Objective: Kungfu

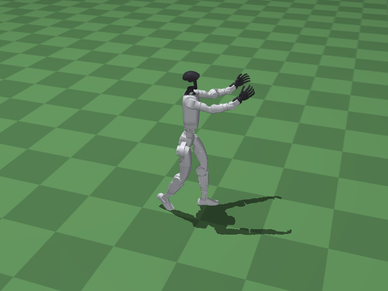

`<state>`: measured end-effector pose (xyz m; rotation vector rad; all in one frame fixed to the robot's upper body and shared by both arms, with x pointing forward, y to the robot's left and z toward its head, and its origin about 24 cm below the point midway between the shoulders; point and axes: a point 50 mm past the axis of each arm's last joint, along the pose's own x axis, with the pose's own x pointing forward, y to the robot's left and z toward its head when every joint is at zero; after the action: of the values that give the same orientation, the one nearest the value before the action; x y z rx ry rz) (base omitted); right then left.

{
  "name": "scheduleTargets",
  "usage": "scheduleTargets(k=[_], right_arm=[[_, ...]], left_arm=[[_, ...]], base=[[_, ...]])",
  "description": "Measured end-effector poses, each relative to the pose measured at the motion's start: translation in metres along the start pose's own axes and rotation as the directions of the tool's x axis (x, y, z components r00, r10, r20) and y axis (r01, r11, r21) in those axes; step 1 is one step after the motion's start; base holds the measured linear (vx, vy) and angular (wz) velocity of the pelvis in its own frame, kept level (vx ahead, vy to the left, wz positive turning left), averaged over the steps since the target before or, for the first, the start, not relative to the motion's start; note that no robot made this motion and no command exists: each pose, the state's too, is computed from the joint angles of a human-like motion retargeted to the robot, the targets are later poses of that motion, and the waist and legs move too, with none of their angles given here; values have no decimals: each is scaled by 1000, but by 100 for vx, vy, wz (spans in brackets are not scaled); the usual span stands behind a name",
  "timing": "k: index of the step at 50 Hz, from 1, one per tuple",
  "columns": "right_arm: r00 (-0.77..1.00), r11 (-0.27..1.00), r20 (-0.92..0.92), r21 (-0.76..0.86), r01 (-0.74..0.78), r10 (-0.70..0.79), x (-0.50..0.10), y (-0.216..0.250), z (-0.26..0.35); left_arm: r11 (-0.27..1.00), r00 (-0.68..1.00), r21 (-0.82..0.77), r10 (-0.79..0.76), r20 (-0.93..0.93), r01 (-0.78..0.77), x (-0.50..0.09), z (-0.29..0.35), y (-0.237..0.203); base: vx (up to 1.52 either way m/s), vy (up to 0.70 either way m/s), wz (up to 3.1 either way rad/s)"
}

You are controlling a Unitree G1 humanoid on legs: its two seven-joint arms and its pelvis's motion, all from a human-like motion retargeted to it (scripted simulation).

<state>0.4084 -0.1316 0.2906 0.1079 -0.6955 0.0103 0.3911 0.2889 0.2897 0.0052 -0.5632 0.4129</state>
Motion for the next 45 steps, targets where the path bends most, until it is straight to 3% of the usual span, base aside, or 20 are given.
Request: scheduleTargets(k=[6,11,13,16,17,19,21,24,29,33,37,40,43,45], right_arm=[[993,966,-97,-242,-86,64,-43,-36,-37],[845,899,-533,-393,-190,-54,-161,-84,-128],[618,893,-773,-368,-258,-140,-246,-96,-167],[1,892,-964,-247,-378,-267,-407,-121,-178],[-248,893,-917,-193,-407,-311,-463,-129,-162],[-683,898,-628,-59,-436,-373,-560,-150,-100],[-899,915,-229,69,-398,-373,-634,-165,-15],[-944,951,135,126,-284,-300,-705,-154,110],[-944,999,327,-3,-49,-45,-750,-85,248],[-890,975,444,-223,7,108,-749,-45,304],[-907,902,366,-431,33,208,-754,-21,287],[-961,852,129,-502,148,243,-761,-17,231],[-955,860,-183,-421,290,232,-755,-35,155],[-922,897,-345,-329,295,177,-744,-50,104]], left_arm=[[997,964,-43,-73,-254,64,-46,-76,-23],[974,775,-154,-226,-591,166,-167,-181,-41],[958,575,-195,-283,-767,211,-241,-217,-42],[903,238,-391,-425,-873,177,-334,-238,-43],[882,186,-454,-471,-862,128,-358,-238,-51],[842,150,-539,-534,-832,12,-395,-232,-77],[802,113,-595,-587,-802,-56,-422,-223,-100],[752,30,-659,-659,-752,14,-434,-217,-114],[601,-80,-694,-731,-678,396,-417,-217,-117],[599,-45,-668,-729,-683,441,-408,-218,-114],[644,24,-662,-724,-690,385,-406,-219,-111],[640,24,-666,-728,-686,383,-410,-219,-108],[629,44,-663,-738,-674,405,-409,-217,-110],[624,83,-662,-751,-655,415,-403,-215,-114]], base=[[55,36,131],[33,5,61],[20,0,79],[11,1,105],[6,14,125],[17,12,93],[29,2,16],[33,-13,19],[21,-28,66],[22,-26,-10],[26,-21,-41],[27,-19,4],[29,-13,12],[34,-13,7]])
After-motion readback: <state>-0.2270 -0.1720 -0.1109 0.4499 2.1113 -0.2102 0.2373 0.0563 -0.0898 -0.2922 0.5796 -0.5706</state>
